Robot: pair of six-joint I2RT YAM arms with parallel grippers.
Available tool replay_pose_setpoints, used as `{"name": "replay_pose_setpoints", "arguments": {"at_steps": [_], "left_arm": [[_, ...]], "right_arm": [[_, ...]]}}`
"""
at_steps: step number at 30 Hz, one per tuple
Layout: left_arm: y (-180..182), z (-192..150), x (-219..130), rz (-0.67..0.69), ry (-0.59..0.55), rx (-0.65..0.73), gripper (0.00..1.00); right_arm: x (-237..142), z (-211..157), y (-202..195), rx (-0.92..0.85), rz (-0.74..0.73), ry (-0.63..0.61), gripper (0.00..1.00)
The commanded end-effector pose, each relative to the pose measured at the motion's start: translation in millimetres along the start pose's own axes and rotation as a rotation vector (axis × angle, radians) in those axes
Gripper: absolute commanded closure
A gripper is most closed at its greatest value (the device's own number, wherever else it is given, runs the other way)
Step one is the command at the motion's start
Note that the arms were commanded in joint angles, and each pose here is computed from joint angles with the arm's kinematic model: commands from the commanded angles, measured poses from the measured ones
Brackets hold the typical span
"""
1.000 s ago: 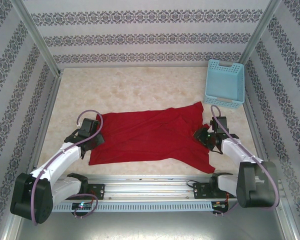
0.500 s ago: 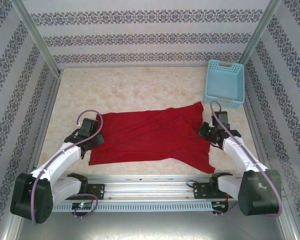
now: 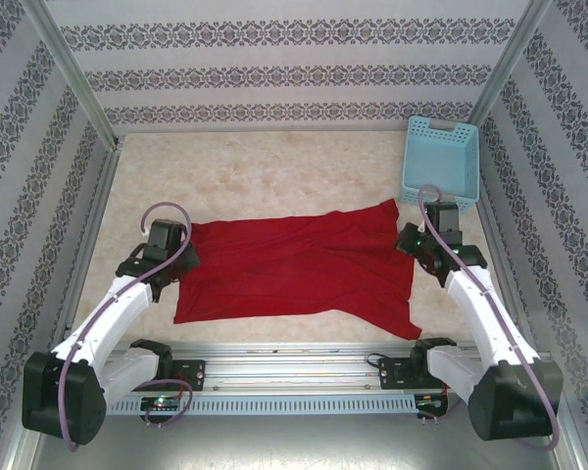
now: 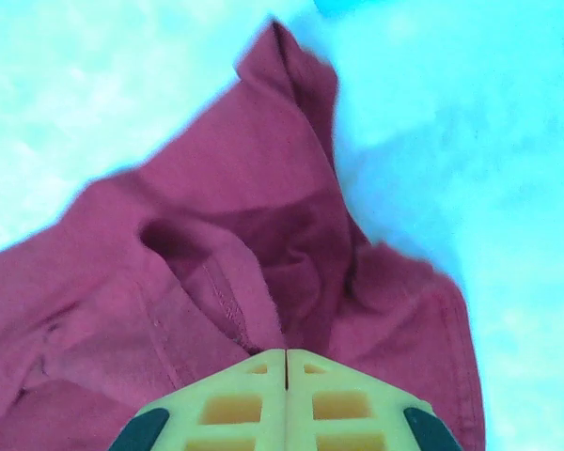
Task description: Fold the inside-out t-shirt
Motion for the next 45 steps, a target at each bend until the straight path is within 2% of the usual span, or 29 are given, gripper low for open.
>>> {"name": "replay_pose_setpoints", "arguments": {"at_steps": [1, 9, 12, 15, 19, 24, 31, 38, 45], "left_arm": [[-7, 29, -21, -0.08, -0.069, -0.022, 1.0], [-4, 83, -60, -0.248, -0.278, -0.175, 1.0], [-6, 110, -72, -0.265, -0.352, -0.181, 1.0], [-16, 141, -77, -0.302, -0.41, -0.168, 1.0], [-24, 179, -66, -0.325, -0.449, -0.168, 1.0], [-24, 210, -35, -0.318, -0.428, -0.171, 1.0], [-21, 239, 15, -0.369, -0.337, -0.184, 1.0], [-21, 255, 47, -0.365, -0.226, -0.17, 1.0], [-15, 251, 113, -0.348, -0.068, -0.182, 1.0]], "right_arm": [[-35, 27, 21, -0.096, 0.029, -0.14, 1.0], [-89, 65, 40, -0.091, 0.066, -0.364, 1.0], [-103, 84, 56, -0.103, 0.098, -0.418, 1.0], [-106, 108, 77, -0.122, 0.145, -0.468, 1.0], [-92, 142, 104, -0.146, 0.17, -0.506, 1.0], [-60, 181, 135, -0.176, 0.188, -0.525, 1.0], [-16, 216, 170, -0.25, 0.205, -0.519, 1.0], [11, 229, 183, -0.302, 0.185, -0.499, 1.0], [59, 223, 187, -0.345, 0.168, -0.428, 1.0]]}}
Point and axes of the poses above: each hand's point on the last joint's axis, 136 mm out from that joint toward the fingers, its own x axis out along the fingers, its own y axis along the line the jaws close on, z = x × y, the point moved 6 cm from there along -x, back along the fingers, and after that the axes turned 9 degrees about x, right-handed, at the moved point
